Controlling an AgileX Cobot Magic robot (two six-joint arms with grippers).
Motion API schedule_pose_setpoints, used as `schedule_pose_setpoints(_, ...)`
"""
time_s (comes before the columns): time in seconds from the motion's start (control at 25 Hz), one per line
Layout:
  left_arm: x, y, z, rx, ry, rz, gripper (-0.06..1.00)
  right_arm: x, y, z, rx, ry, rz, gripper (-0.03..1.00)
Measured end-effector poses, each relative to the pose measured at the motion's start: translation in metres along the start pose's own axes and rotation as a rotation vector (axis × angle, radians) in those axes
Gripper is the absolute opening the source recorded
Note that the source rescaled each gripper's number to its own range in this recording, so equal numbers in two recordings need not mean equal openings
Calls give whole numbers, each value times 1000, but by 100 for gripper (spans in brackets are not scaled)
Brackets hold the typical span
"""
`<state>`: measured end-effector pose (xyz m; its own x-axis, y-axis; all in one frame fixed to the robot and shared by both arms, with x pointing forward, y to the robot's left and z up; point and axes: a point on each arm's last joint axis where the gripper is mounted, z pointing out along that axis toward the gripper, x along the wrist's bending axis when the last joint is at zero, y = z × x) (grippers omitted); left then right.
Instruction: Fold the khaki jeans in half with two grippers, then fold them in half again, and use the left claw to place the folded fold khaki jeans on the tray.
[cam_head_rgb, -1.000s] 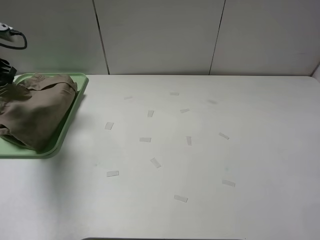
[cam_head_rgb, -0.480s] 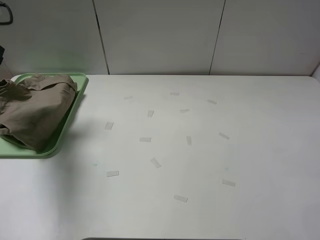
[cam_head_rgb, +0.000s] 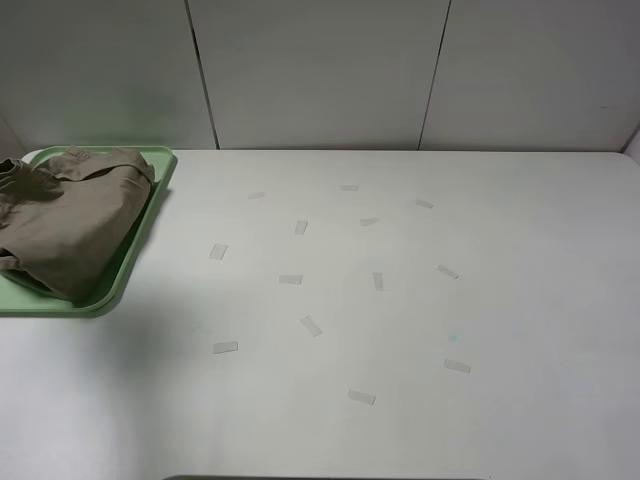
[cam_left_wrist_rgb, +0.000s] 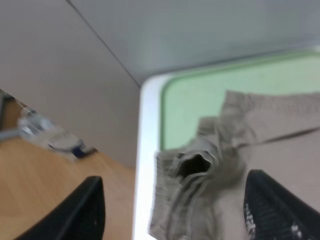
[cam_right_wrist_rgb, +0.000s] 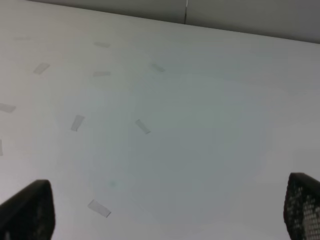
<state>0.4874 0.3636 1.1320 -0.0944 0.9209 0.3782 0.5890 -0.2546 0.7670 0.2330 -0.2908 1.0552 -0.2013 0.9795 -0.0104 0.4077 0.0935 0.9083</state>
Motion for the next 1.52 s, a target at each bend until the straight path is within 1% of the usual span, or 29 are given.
schedule_pose_setpoints(0.16, 7, -3, -55, -128, 56, -22, 71, 0, 0, 0, 0, 0, 0, 100)
schedule_pose_setpoints(0.28, 12, -8, -96, -203, 95, -52, 75, 0, 0, 0, 0, 0, 0, 100)
schedule_pose_setpoints(0.48, 16, -26, -156, -276, 147, -91, 77, 0, 0, 0, 0, 0, 0, 100)
schedule_pose_setpoints(0.56, 16, -36, -173, -281, 159, -105, 77, 0, 0, 0, 0, 0, 0, 100)
schedule_pose_setpoints(0.6, 14, -41, -181, -276, 151, -122, 77, 0, 0, 0, 0, 0, 0, 100)
schedule_pose_setpoints(0.68, 10, -51, -193, -264, 119, -160, 77, 0, 0, 0, 0, 0, 0, 100)
schedule_pose_setpoints(0.8, 1, -62, -207, -257, 37, -184, 77, 0, 0, 0, 0, 0, 0, 100)
schedule_pose_setpoints(0.92, -11, -69, -215, -280, -76, -156, 77, 0, 0, 0, 0, 0, 0, 100)
schedule_pose_setpoints(1.0, -20, -75, -213, -291, -161, -127, 77, 0, 0, 0, 0, 0, 0, 100)
schedule_pose_setpoints(1.04, -24, -78, -212, -290, -190, -118, 77, 0, 0, 0, 0, 0, 0, 100)
schedule_pose_setpoints(1.16, -35, -94, -209, -287, -244, -117, 77, 0, 0, 0, 0, 0, 0, 100)
schedule_pose_setpoints(1.36, -52, -118, -207, -306, -333, -164, 77, 0, 0, 0, 0, 0, 0, 100)
schedule_pose_setpoints(1.52, -62, -128, -198, -286, -392, -197, 77, 0, 0, 0, 0, 0, 0, 100)
